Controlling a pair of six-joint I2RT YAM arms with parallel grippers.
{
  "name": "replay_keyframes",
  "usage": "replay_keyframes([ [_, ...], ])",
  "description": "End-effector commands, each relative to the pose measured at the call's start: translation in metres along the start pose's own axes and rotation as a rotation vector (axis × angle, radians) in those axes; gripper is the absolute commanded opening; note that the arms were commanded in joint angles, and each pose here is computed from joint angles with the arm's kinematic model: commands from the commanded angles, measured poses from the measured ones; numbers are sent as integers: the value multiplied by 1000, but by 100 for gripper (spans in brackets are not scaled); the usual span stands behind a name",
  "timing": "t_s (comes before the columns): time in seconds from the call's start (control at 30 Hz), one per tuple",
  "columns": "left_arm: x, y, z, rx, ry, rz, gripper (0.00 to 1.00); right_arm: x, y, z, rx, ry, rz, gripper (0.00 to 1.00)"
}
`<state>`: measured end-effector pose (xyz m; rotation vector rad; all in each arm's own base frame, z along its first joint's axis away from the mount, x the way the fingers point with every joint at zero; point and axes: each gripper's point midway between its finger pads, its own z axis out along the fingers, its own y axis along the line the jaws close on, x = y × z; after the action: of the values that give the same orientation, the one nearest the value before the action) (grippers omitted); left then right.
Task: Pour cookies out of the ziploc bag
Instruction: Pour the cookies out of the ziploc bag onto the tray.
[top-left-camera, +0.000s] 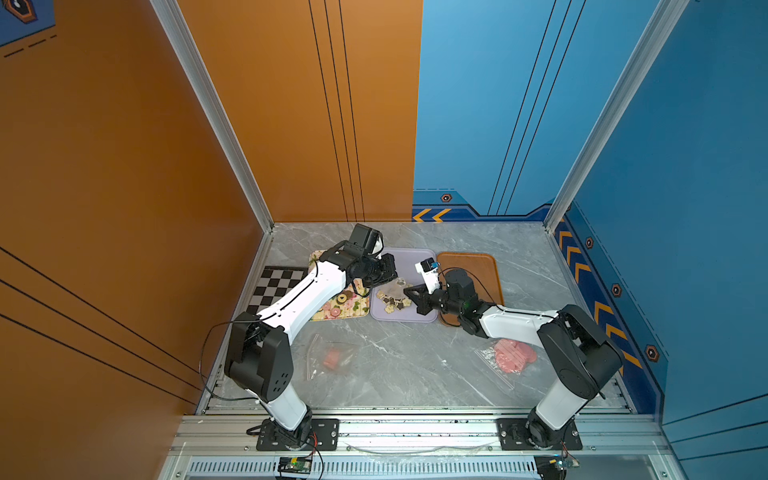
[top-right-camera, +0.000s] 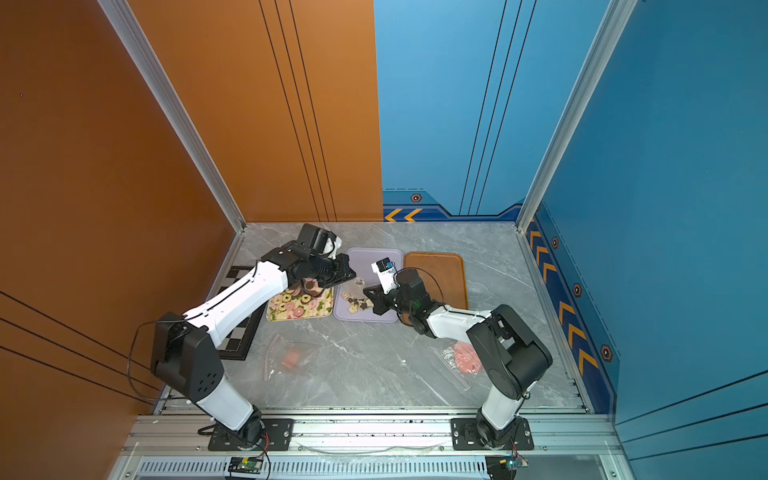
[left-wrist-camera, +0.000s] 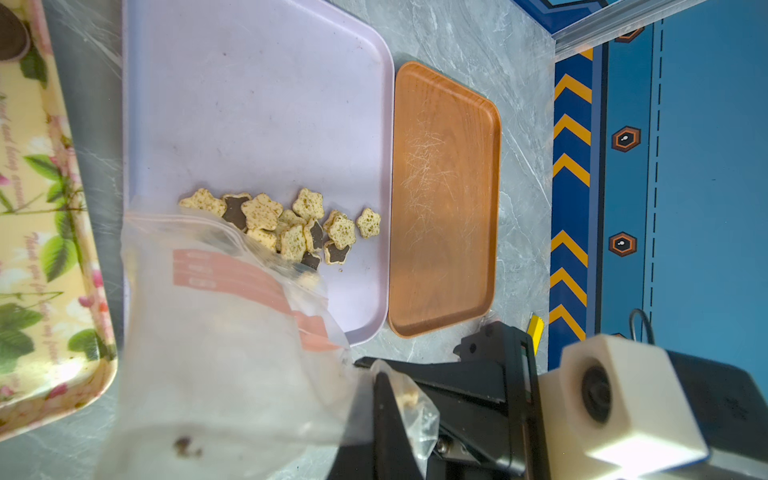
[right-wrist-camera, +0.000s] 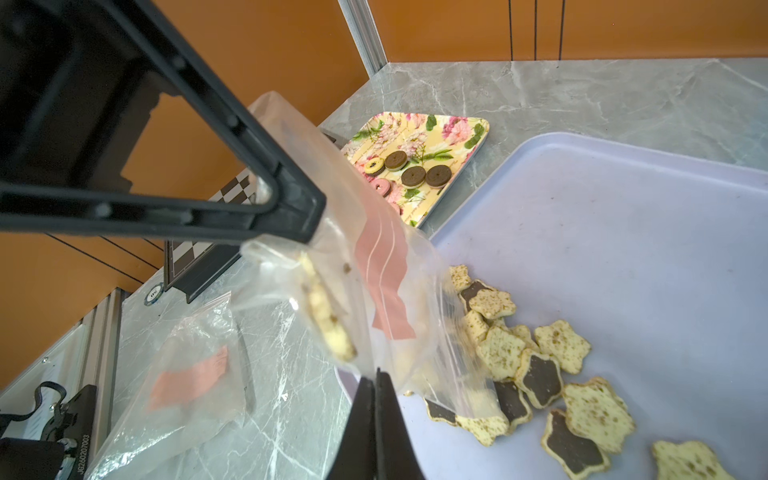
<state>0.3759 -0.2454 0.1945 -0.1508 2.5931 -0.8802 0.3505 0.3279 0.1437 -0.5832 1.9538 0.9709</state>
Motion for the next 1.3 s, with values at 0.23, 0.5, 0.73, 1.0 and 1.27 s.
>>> replay_keyframes([
  [0.23,-9,23,-13,-165,-162,322,78,-2,-3,5,-55,17,105,0],
  [0.5,38,15,-14,-118,-255,566,80,1,-13,12,-67,29,187,0],
  [0.73,68,30,-13,-140,-260,687,79,-8,-19,9,-104,-8,272,0],
  [1.0,53,23,6,-196,-293,710,79,-18,2,6,-207,-24,265,0],
  [1.27,9,32,19,-302,-361,678,81,-24,25,1,-324,-41,236,0],
])
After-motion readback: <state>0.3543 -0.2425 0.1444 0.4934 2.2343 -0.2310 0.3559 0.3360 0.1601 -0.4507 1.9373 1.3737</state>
